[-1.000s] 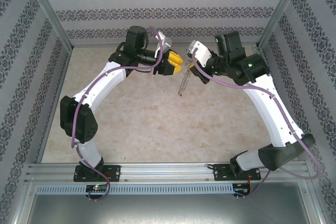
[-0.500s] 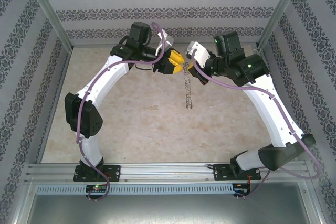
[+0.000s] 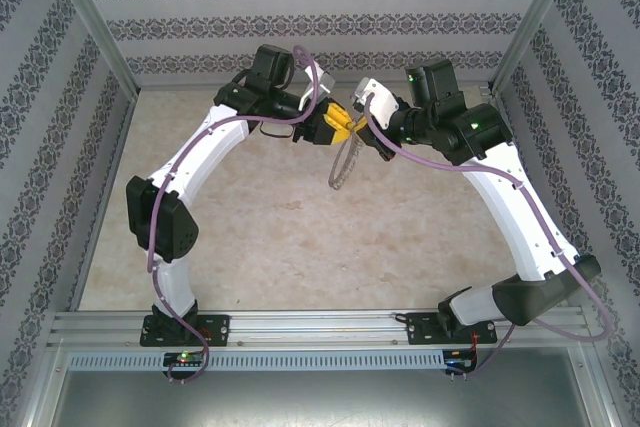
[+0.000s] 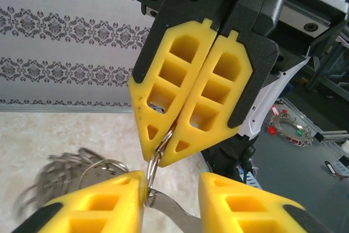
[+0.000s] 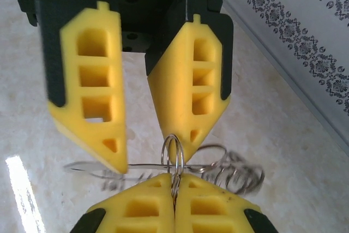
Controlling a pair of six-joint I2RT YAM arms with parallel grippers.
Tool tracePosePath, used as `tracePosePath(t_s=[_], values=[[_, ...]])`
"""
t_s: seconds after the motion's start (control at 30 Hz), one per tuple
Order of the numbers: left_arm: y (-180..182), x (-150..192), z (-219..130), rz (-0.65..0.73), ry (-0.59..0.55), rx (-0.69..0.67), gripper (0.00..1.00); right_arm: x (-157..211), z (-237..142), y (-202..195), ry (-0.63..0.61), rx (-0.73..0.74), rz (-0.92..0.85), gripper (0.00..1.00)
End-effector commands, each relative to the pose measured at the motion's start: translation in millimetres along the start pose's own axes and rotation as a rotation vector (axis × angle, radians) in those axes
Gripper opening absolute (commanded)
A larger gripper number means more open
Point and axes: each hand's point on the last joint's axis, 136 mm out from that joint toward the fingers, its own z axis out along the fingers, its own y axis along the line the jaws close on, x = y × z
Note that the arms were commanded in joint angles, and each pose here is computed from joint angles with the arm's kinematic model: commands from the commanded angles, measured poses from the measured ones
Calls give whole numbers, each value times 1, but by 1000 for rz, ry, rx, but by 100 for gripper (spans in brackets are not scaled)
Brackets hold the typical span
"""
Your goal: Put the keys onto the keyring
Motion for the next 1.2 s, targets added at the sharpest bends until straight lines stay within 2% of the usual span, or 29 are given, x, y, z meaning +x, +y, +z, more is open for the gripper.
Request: tracePosePath(t_s=[0.0,0.23,0.43,0.8,1.0,1.17], values=[[-11,-8,7,30,-14,57,26,-11,-2,4,-48,-9,-16,0],[-8,-12,9,40,-19,46,0,-7,-1,4,-36,-5,-12,0],[11,-22,7,49,-48,-76,0,7,0,1,-3,16,12,0],[20,-50,-12,44,-206,-232,0,36,0,10,-26,-13,128,0],[14,-57,-15,44,-232,-247,0,39,-1,12,-71,-48,182,3],[13,-62,-17,48,-248,-263,0,41,-1,12,-92,-62,210,0]])
